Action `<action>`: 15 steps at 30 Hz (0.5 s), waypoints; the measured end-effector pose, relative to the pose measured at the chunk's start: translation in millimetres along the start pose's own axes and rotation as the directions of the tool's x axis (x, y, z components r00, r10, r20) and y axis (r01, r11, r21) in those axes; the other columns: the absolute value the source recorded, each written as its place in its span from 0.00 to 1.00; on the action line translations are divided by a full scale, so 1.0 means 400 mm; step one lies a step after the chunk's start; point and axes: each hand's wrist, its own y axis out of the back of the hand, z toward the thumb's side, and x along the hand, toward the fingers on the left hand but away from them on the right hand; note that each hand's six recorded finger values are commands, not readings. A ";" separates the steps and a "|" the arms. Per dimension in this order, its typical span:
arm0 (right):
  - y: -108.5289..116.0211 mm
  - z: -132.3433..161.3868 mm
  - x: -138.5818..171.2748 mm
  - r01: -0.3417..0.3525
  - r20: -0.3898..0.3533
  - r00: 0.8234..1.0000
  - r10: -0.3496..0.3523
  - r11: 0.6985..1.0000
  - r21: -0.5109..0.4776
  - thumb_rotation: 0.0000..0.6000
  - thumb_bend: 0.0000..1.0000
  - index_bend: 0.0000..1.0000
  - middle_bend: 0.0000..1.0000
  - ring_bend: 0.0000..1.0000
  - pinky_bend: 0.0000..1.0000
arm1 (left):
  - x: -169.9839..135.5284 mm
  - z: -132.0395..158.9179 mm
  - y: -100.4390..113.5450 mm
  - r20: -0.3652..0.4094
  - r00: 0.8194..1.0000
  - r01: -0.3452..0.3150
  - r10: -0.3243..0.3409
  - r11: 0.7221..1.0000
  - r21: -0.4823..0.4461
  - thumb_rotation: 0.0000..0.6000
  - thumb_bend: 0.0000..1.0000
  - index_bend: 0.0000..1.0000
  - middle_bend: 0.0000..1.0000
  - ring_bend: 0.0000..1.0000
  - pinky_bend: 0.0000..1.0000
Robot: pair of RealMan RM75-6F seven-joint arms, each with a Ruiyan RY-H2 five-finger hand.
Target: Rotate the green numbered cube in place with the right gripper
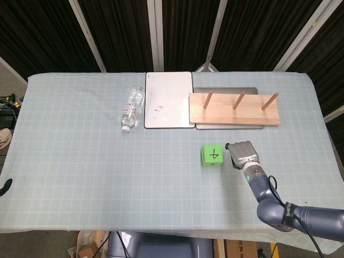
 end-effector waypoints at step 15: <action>0.019 0.045 -0.015 -0.007 -0.015 1.000 0.006 1.000 -0.015 1.00 0.86 0.25 0.83 0.74 0.62 | 0.002 -0.004 0.002 -0.008 1.000 0.001 -0.001 1.000 -0.001 1.00 0.31 0.10 0.00 0.00 0.00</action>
